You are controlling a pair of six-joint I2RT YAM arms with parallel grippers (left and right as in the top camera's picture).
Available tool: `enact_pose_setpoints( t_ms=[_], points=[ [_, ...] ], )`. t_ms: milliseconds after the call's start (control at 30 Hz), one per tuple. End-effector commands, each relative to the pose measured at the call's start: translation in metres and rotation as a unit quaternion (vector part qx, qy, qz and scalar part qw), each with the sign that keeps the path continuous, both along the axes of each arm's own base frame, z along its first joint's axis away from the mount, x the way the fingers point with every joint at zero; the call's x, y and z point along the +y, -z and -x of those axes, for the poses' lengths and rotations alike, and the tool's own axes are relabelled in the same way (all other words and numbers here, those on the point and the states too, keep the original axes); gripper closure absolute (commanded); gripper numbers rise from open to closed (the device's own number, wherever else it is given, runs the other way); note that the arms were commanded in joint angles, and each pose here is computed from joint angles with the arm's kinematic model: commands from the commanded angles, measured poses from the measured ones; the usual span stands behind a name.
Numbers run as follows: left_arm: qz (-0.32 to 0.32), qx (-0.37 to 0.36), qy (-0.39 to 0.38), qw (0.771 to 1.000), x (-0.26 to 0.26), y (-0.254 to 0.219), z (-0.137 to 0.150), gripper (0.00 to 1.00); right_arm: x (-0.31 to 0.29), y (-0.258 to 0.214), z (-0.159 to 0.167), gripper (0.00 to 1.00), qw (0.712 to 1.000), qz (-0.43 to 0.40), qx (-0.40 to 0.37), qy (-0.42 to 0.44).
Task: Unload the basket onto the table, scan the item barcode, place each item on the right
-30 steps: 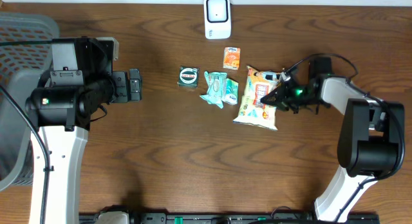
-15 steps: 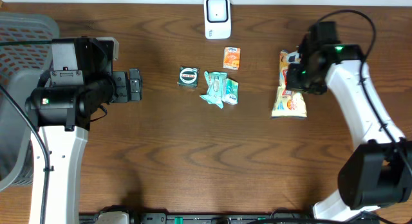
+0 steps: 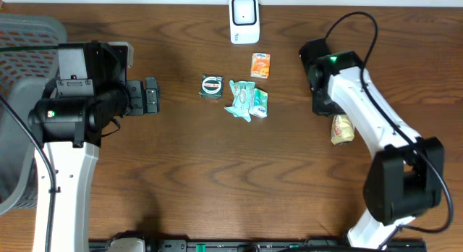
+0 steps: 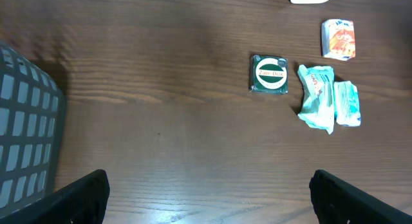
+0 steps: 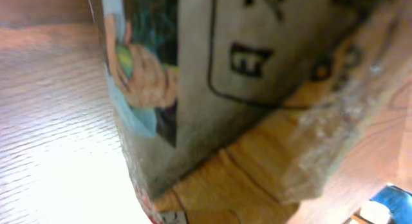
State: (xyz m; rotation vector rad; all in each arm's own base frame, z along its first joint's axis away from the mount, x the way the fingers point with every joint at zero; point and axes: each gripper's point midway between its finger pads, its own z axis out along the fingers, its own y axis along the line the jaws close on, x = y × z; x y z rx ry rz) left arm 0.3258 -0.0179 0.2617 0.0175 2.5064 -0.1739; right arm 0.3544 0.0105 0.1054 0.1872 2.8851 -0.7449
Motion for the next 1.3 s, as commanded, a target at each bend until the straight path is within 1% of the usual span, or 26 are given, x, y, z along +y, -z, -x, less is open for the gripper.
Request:
enact_pose_setpoints(
  t_ms=[0,100,167,233,300,333,400,433,500,533,567,633,700,767,833,867,900,933,967,1033,1100,1167,1233,1267],
  points=[
    [-0.006,-0.002,0.001,1.000,0.003,-0.002,-0.001,0.02,-0.001,0.009,-0.001,0.99,0.999,0.031,0.008,0.001],
    [-0.006,-0.002,0.001,1.000,0.003,-0.002,-0.001,0.02,0.019,0.027,0.003,0.98,0.999,-0.004,0.034,-0.008],
    [-0.006,-0.002,0.001,1.000,0.003,-0.002,-0.001,0.02,0.035,0.036,0.006,0.91,0.998,-0.032,0.045,-0.016],
    [-0.006,-0.002,0.001,1.000,0.003,-0.002,-0.001,0.02,0.053,0.040,0.007,0.82,0.996,-0.062,0.051,-0.033],
    [-0.006,-0.002,0.001,1.000,0.003,-0.002,-0.001,0.02,0.072,0.040,0.007,0.65,0.993,-0.089,0.053,-0.057],
    [-0.006,-0.002,0.001,1.000,0.003,-0.002,-0.001,0.02,0.080,0.037,0.006,0.55,0.992,-0.099,0.052,-0.065],
    [-0.006,-0.002,0.001,1.000,0.003,-0.002,-0.001,0.02,0.096,0.033,0.005,0.41,0.988,-0.120,0.051,-0.081],
    [-0.006,-0.002,0.001,1.000,0.003,-0.002,-0.001,0.02,0.108,0.030,0.004,0.36,0.984,-0.140,0.053,-0.097],
    [-0.006,-0.002,0.001,1.000,0.003,-0.002,-0.001,0.02,0.129,0.021,0.000,0.33,0.974,-0.180,0.055,-0.128],
    [-0.006,-0.002,0.001,1.000,0.003,-0.002,-0.001,0.02,0.132,0.015,-0.003,0.32,0.972,-0.186,0.052,-0.137],
    [-0.006,-0.002,0.001,1.000,0.003,-0.002,-0.001,0.02,0.131,0.008,-0.007,0.28,0.973,-0.182,0.045,-0.138],
    [-0.006,-0.002,0.001,1.000,0.003,-0.002,-0.001,0.02,0.120,-0.007,-0.015,0.25,0.978,-0.155,0.030,-0.132],
    [-0.006,-0.002,0.001,1.000,0.003,-0.002,-0.001,0.02,0.107,-0.019,-0.022,0.18,0.982,-0.140,0.020,-0.122],
    [-0.006,-0.002,0.001,1.000,0.003,-0.002,-0.001,0.02,0.092,-0.027,-0.024,0.13,0.985,-0.134,0.019,-0.105],
    [-0.006,-0.002,0.001,1.000,0.003,-0.002,-0.001,0.02,0.074,-0.028,-0.026,0.12,0.987,-0.133,0.025,-0.090],
    [-0.006,-0.002,0.001,1.000,0.003,-0.002,-0.001,0.02,0.066,-0.027,-0.026,0.14,0.987,-0.135,0.027,-0.080],
    [-0.006,-0.002,0.001,1.000,0.003,-0.002,-0.001,0.03,0.059,-0.023,-0.027,0.24,0.987,-0.145,0.031,-0.066],
    [-0.006,-0.002,0.001,1.000,0.003,-0.002,-0.001,0.02,0.055,-0.020,-0.026,0.36,0.984,-0.163,0.037,-0.061],
    [-0.006,-0.002,0.001,1.000,0.003,-0.002,-0.001,0.02,0.055,-0.016,-0.025,0.53,0.979,-0.187,0.046,-0.063],
    [-0.006,-0.002,0.001,1.000,0.003,-0.002,-0.001,0.02,0.063,-0.007,-0.020,0.72,0.962,-0.252,0.069,-0.082],
    [-0.006,-0.002,0.001,1.000,0.003,-0.002,-0.001,0.02,0.069,0.002,-0.014,0.83,0.947,-0.297,0.084,-0.095],
    [-0.006,-0.002,0.001,1.000,0.003,-0.002,-0.001,0.02,0.070,0.012,-0.010,0.93,0.941,-0.312,0.091,-0.093],
    [-0.006,-0.002,0.001,1.000,0.003,-0.001,-0.001,0.02,0.068,0.025,-0.004,0.99,0.941,-0.311,0.100,-0.089],
    [-0.006,-0.002,0.001,1.000,0.003,-0.001,-0.001,0.02,0.067,0.033,0.003,0.99,0.940,-0.311,0.110,-0.085]
  ],
)
